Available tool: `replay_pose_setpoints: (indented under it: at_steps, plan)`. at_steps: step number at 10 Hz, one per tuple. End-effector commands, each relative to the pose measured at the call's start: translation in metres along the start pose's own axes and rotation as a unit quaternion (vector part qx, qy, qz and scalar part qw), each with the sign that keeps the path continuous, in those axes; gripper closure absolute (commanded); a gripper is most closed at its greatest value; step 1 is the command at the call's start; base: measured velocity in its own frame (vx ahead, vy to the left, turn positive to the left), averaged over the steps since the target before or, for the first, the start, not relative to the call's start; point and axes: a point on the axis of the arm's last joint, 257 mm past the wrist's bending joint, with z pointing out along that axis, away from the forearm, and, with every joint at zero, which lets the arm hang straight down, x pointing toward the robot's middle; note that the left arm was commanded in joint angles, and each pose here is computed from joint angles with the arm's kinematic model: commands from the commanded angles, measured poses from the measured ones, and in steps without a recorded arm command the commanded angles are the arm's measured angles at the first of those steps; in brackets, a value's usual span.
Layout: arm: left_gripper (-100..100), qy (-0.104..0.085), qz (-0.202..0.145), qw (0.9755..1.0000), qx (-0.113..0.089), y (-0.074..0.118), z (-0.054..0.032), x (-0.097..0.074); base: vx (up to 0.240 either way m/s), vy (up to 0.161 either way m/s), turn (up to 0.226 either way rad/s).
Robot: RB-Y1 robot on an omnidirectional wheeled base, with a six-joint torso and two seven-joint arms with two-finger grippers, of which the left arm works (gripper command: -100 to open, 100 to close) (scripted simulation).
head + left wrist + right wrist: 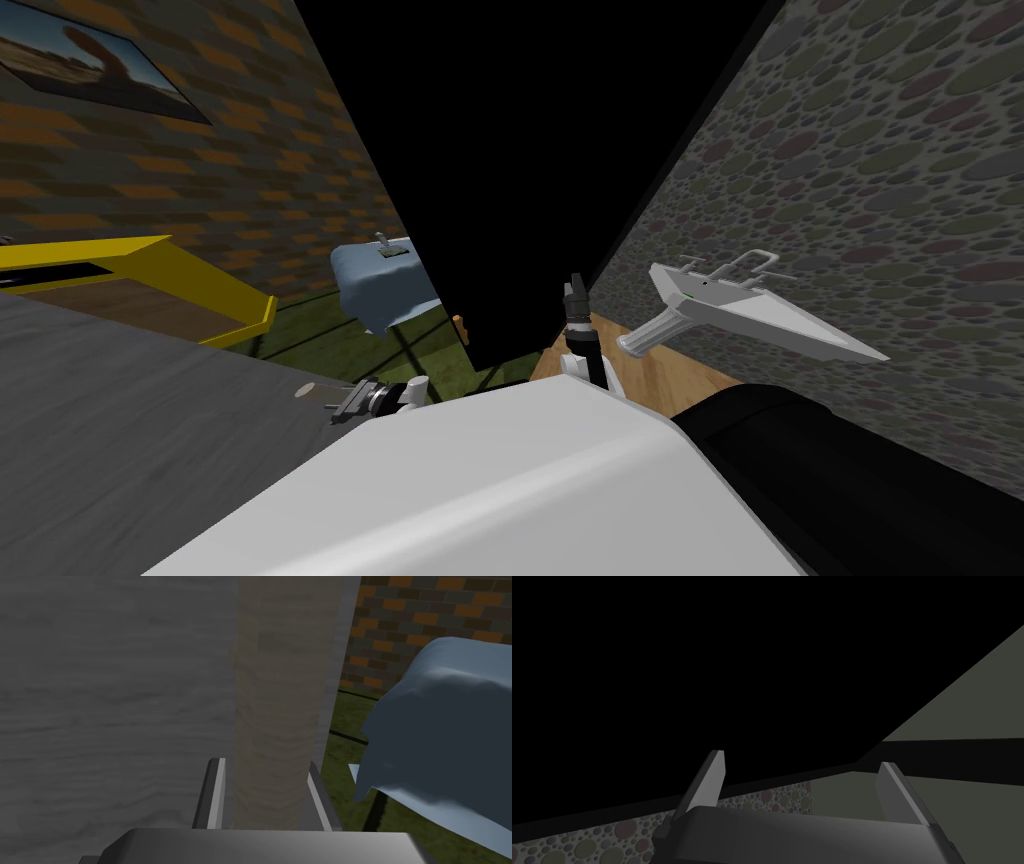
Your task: Push the door open
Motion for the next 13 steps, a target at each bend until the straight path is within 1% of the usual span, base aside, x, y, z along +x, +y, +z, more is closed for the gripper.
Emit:
replay_pose_setpoints:
  at_steps: [1, 2, 3, 4, 5, 7, 9, 12, 13]
  plan:
    - [100, 0.012, 0.004, 0.9998, 0.014, -0.014, 0.0067, 0.007, 0.005, 0.012, 0.008]
    - [100, 0.013, 0.003, 0.9995, 0.027, -0.020, 0.0079, 0.008, 0.010, 0.033, -0.063]
    - [100, 0.013, 0.003, 0.9995, 0.027, -0.020, 0.0079, 0.008, 0.012, 0.038, -0.043]
    - [100, 0.014, 0.003, 0.9991, 0.040, -0.027, 0.0085, 0.008, 0.015, 0.038, -0.084]
    - [100, 0.014, 0.003, 0.9991, 0.040, -0.027, 0.0085, 0.008, -0.002, 0.047, -0.024]
    - [100, 0.016, 0.002, 0.9977, 0.066, -0.039, 0.0090, 0.009, 0.011, 0.080, -0.094]
    - [100, 0.016, 0.002, 0.9977, 0.066, -0.039, 0.0090, 0.009, 0.009, 0.053, -0.030]
    - [100, 0.016, 0.002, 0.9977, 0.066, -0.039, 0.0090, 0.009, 0.004, 0.000, 0.011]
    - [100, 0.016, 0.002, 0.9967, 0.079, -0.046, 0.0088, 0.009, 0.006, 0.036, -0.071]
